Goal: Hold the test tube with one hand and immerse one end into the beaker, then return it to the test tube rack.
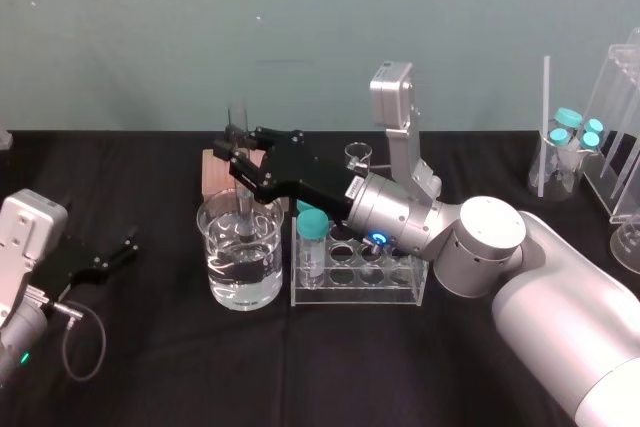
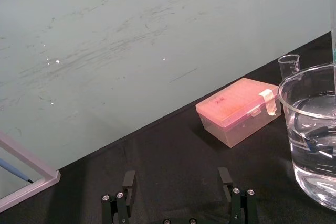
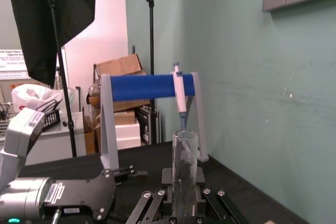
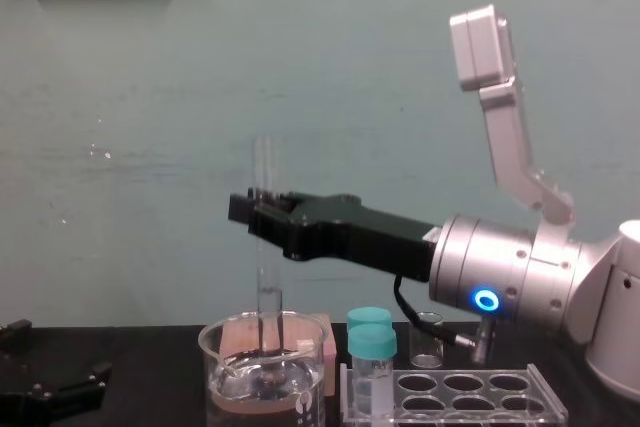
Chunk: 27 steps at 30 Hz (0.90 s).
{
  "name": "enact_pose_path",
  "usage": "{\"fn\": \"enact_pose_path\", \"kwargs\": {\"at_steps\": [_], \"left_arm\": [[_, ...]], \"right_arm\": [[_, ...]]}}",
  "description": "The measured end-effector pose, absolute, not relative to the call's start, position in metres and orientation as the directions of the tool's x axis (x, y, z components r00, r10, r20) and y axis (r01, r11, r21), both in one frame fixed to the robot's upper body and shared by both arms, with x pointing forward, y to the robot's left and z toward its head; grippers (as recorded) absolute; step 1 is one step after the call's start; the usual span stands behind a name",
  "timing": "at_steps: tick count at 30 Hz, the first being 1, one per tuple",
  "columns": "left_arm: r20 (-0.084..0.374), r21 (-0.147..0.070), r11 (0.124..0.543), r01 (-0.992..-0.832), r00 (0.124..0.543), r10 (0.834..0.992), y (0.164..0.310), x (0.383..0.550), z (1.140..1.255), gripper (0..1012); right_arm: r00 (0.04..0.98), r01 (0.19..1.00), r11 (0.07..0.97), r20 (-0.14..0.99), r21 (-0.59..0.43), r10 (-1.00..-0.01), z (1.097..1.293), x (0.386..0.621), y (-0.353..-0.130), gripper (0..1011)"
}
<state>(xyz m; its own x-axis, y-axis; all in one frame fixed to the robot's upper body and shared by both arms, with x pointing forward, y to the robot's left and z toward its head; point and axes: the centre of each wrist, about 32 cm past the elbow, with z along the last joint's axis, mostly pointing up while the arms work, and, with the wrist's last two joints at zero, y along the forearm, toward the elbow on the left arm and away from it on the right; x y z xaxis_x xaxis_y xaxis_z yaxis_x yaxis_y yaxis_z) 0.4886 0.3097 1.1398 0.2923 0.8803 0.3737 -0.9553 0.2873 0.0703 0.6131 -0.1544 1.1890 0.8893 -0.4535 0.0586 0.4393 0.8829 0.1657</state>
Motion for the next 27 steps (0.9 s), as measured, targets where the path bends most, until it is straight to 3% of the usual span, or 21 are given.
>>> {"fn": "enact_pose_path", "kwargs": {"at_steps": [16, 27], "left_arm": [[0.374, 0.070, 0.287, -0.955, 0.292, 0.880, 0.310, 0.489, 1.140, 1000], [0.374, 0.070, 0.287, -0.955, 0.292, 0.880, 0.310, 0.489, 1.140, 1000]], "right_arm": [[0.864, 0.421, 0.863, 0.166, 0.280, -0.476, 1.229, 0.605, -0.168, 230], [0.770, 0.520, 0.789, 0.222, 0.327, -0.599, 1.249, 0.591, -0.205, 231]]}}
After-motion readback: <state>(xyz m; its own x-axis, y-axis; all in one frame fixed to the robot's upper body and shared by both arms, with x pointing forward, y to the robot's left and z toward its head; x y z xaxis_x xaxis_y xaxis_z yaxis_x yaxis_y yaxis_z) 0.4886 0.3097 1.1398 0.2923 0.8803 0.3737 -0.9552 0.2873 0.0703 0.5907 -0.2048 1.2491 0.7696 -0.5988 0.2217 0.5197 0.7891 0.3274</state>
